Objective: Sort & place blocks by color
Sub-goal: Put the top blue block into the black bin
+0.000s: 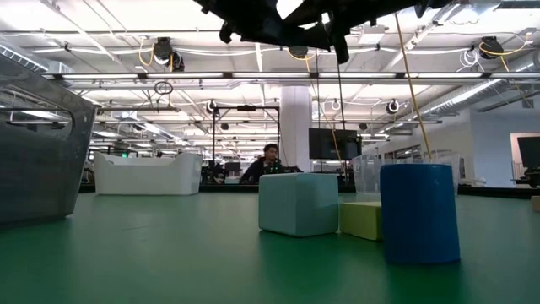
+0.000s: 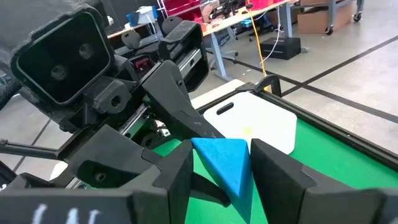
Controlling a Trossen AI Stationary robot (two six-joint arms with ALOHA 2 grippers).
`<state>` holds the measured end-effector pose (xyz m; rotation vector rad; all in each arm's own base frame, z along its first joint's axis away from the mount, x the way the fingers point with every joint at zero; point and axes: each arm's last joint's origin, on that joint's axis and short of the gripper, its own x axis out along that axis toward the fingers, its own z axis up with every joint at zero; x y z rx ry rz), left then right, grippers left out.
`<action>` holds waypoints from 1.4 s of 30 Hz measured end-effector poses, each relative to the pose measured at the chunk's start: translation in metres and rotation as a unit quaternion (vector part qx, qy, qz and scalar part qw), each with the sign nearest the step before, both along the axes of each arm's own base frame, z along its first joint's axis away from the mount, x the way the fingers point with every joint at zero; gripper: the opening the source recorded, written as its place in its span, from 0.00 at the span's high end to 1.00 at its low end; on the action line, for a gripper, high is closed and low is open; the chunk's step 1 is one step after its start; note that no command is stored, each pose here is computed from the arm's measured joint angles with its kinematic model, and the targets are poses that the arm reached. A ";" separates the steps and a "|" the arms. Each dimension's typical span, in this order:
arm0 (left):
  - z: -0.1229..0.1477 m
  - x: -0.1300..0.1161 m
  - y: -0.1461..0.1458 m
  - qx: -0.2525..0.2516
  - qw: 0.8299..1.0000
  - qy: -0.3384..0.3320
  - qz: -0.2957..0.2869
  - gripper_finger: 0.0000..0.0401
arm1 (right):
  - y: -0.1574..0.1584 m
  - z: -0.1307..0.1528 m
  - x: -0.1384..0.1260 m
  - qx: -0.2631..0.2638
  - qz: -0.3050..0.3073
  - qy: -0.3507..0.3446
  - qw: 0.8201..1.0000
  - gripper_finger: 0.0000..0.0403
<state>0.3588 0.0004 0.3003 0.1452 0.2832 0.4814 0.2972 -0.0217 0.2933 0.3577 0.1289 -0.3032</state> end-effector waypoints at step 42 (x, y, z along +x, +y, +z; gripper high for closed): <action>0.003 0.001 -0.018 -0.006 0.999 -0.010 -0.047 0.99 | -0.031 0.027 -0.034 0.015 -0.044 -0.023 0.999 0.52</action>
